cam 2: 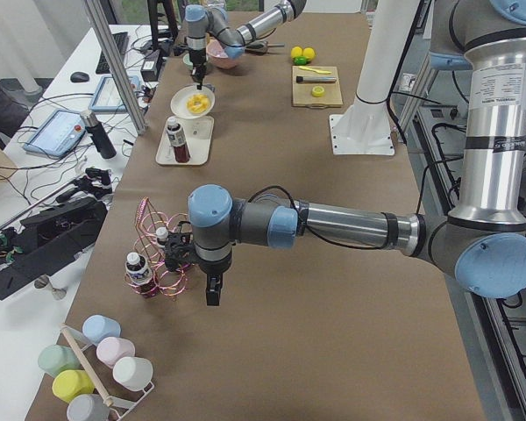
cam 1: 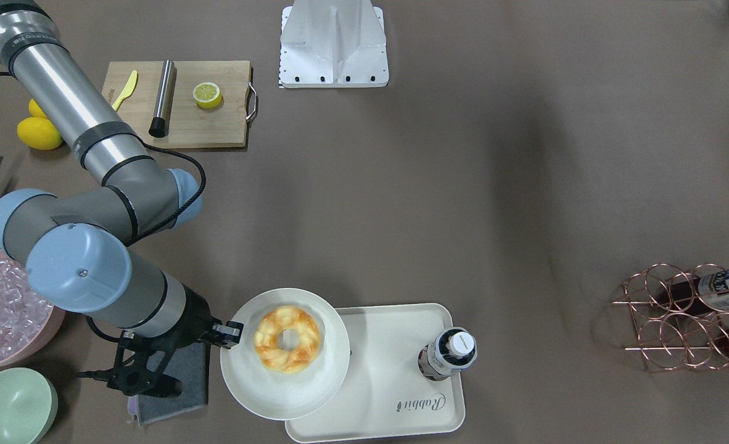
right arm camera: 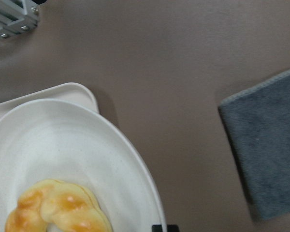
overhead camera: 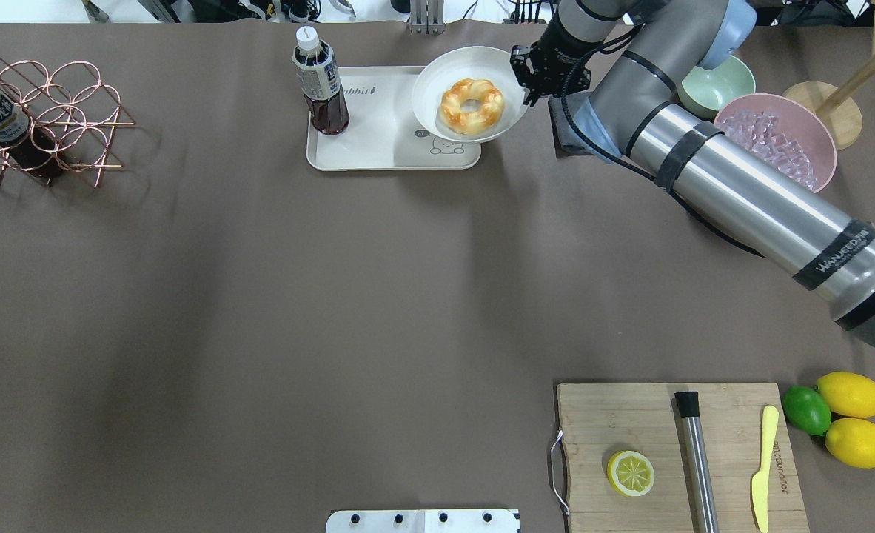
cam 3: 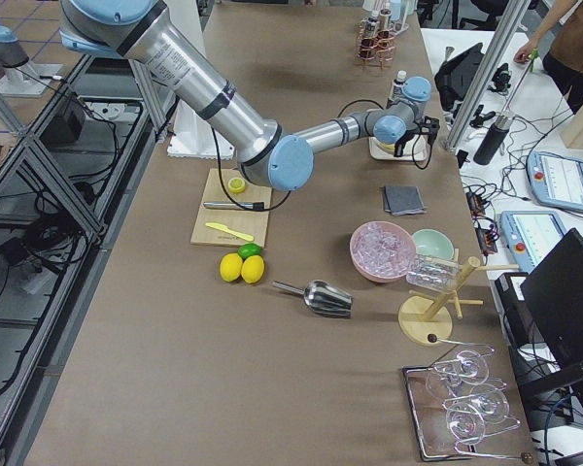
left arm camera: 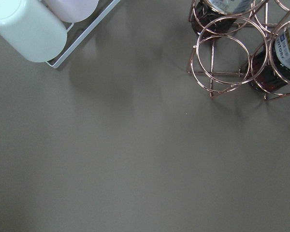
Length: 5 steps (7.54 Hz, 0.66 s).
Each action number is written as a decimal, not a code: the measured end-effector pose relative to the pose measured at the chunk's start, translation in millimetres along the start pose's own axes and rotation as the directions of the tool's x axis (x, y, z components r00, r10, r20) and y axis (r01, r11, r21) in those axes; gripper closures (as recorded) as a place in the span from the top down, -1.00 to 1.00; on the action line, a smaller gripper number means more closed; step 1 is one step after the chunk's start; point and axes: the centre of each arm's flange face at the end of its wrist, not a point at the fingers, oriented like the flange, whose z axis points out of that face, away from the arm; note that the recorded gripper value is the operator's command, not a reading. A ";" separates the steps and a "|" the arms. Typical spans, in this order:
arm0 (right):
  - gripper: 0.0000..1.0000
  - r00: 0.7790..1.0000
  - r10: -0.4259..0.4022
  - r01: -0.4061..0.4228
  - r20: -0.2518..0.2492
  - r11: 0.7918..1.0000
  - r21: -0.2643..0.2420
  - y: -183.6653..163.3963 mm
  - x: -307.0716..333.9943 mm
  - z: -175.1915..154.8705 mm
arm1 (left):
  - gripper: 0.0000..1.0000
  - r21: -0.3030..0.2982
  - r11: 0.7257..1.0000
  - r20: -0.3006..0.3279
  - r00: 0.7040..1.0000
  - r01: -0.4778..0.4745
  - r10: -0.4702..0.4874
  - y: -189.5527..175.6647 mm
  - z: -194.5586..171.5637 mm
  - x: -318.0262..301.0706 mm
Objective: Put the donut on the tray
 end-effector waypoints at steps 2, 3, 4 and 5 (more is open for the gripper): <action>-1.00 0.999 -0.005 0.004 0.035 0.999 0.034 9.1 -37.2 20.7 | 0.98 -0.001 1.000 0.000 1.000 0.001 -0.001 0.5 0.4 -0.4; -1.00 0.999 -0.013 0.010 0.043 0.998 0.054 13.0 -51.9 30.2 | 0.98 -0.001 1.000 0.000 1.000 0.001 -0.001 0.6 0.5 -0.4; -1.00 0.999 -0.022 0.019 0.045 0.997 0.076 17.0 -61.7 40.7 | 0.98 -0.001 1.000 0.000 1.000 0.001 -0.001 0.6 0.4 -0.5; -1.00 0.999 -0.028 0.024 0.047 0.995 0.095 20.9 -68.2 49.5 | 0.98 -0.001 1.000 0.000 1.000 0.001 -0.001 0.6 0.4 -0.6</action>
